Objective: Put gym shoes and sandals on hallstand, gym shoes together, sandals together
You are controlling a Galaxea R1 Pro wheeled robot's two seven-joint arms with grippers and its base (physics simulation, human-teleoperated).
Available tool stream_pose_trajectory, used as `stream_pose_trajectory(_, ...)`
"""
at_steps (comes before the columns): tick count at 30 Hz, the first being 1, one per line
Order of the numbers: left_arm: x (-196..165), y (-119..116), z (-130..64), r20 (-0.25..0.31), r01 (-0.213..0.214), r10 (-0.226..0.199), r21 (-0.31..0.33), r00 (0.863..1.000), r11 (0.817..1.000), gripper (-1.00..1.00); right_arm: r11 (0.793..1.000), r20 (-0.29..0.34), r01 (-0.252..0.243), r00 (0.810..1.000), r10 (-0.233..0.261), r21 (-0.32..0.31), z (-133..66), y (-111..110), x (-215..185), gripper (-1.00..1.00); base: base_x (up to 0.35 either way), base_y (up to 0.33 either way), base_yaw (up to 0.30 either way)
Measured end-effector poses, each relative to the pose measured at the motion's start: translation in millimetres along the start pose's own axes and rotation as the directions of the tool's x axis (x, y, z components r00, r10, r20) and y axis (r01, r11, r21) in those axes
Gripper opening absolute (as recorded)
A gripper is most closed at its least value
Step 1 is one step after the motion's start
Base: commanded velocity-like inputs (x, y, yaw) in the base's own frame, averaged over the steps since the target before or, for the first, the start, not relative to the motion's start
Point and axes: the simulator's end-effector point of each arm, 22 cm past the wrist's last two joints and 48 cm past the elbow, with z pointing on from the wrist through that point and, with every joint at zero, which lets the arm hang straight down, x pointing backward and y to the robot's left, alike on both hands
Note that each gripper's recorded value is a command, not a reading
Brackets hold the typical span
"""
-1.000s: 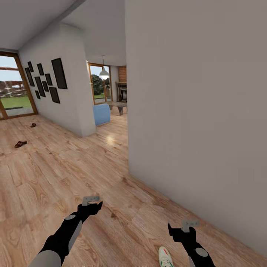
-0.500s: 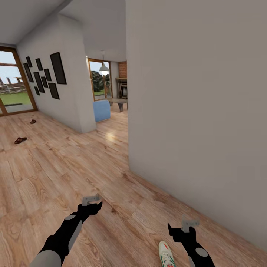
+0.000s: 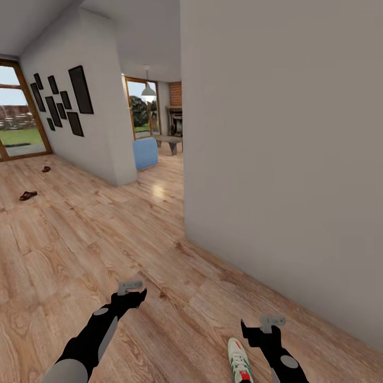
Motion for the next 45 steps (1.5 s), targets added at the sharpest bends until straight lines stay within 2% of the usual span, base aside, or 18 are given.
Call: stream_pose_trajectory(45,126.5,14.2,54.9,-0.072,0.007,-0.007,-0.006,0.997,1.0,1.0,1.0,-0.072,-0.001,0.997,0.001,0.0,50.4,-0.5,122.3,1.0,0.0,0.0,0.0)
